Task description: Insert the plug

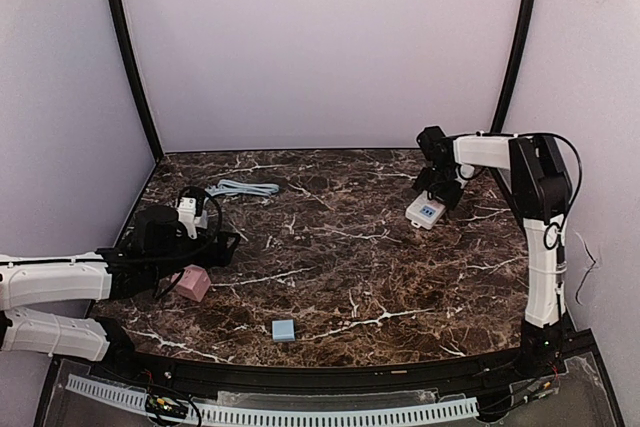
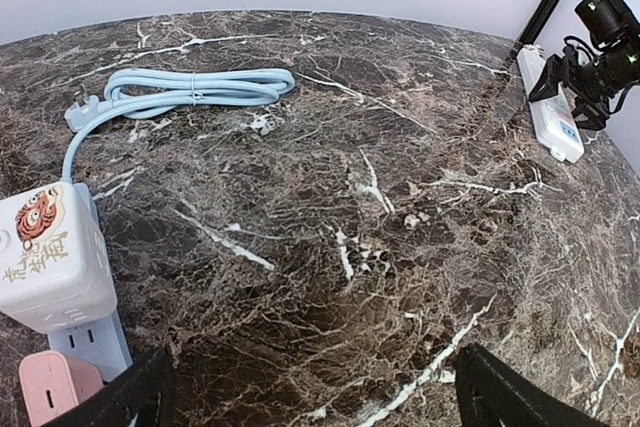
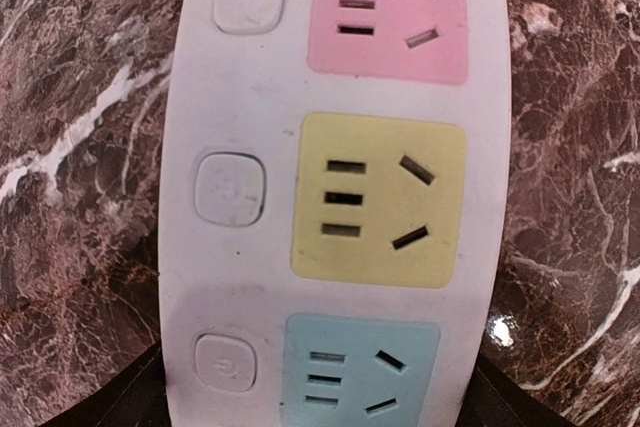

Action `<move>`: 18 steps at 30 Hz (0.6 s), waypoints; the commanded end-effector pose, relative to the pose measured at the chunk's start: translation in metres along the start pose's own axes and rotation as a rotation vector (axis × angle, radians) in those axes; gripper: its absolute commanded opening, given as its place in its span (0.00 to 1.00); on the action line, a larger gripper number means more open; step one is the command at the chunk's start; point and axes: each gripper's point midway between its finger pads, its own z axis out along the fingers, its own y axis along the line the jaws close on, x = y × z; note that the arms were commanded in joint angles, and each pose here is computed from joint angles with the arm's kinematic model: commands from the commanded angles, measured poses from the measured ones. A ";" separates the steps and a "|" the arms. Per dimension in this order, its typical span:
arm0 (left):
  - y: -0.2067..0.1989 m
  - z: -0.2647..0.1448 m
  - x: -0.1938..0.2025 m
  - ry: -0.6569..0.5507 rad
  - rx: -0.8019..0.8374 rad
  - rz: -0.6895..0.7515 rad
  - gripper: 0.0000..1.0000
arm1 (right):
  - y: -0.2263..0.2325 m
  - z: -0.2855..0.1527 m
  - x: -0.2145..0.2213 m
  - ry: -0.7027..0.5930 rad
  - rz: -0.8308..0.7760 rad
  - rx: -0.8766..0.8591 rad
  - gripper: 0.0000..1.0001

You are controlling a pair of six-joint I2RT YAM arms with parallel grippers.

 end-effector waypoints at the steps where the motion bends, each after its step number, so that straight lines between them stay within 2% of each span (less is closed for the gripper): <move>1: -0.004 -0.002 0.002 -0.007 0.027 -0.006 0.97 | -0.040 0.001 0.043 0.096 -0.124 0.134 0.70; 8: -0.005 -0.003 0.002 -0.003 0.028 -0.003 0.97 | -0.030 -0.027 0.089 0.069 -0.256 0.098 0.68; 18: -0.008 -0.005 0.007 0.018 0.034 -0.006 0.97 | 0.000 -0.080 0.206 0.048 -0.545 -0.067 0.66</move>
